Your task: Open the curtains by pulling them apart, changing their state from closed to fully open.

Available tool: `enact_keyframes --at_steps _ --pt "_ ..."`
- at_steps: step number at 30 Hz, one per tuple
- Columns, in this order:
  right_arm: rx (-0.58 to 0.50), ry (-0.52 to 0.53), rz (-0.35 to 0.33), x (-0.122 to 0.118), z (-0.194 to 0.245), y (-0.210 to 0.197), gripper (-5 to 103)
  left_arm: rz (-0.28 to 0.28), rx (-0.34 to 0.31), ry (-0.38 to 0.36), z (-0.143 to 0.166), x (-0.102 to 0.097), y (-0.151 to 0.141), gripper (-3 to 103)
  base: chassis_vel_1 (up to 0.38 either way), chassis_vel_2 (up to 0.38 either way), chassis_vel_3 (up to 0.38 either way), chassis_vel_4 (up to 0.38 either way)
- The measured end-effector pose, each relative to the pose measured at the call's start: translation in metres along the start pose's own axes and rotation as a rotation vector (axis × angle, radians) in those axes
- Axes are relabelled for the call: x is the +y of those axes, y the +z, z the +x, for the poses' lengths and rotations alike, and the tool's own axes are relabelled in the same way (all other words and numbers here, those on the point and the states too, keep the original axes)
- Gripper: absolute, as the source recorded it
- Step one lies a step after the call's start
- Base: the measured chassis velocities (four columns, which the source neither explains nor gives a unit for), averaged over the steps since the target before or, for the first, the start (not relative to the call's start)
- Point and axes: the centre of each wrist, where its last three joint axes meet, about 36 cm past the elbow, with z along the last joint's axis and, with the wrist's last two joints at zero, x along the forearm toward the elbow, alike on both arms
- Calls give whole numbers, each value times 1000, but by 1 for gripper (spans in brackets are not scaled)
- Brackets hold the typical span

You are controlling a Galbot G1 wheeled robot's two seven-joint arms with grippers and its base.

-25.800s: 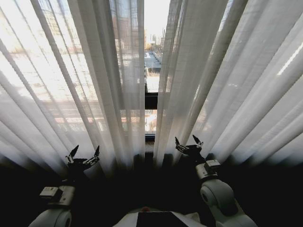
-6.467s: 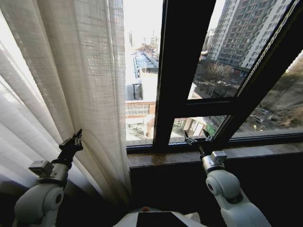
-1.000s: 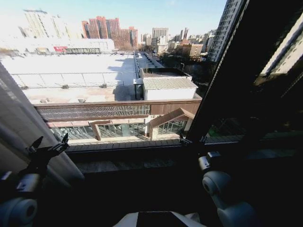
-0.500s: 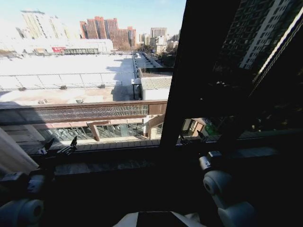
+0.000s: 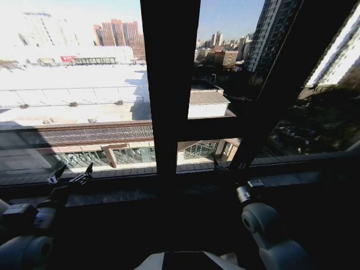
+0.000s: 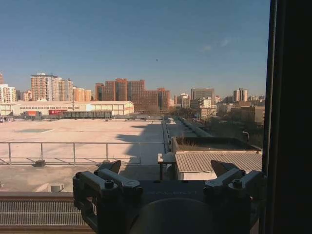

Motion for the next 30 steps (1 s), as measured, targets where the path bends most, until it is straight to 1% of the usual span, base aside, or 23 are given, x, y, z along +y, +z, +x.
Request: enact_keyframes --at_steps 8,17,24,30 --pt "16 4 -19 -4 -3 0 100 -11 -5 5 -3 0 -1 100 -312 -397 307 408" --pt "16 13 -20 -6 -4 0 100 -13 -1 8 -1 -1 -1 100 -232 -457 218 457" --pt "14 13 -21 -6 -4 -1 100 -21 -1 -5 3 1 0 100 -152 -457 149 460" --pt "14 11 -19 -6 -2 -1 100 -20 -7 -11 5 1 2 100 -37 -382 29 388"
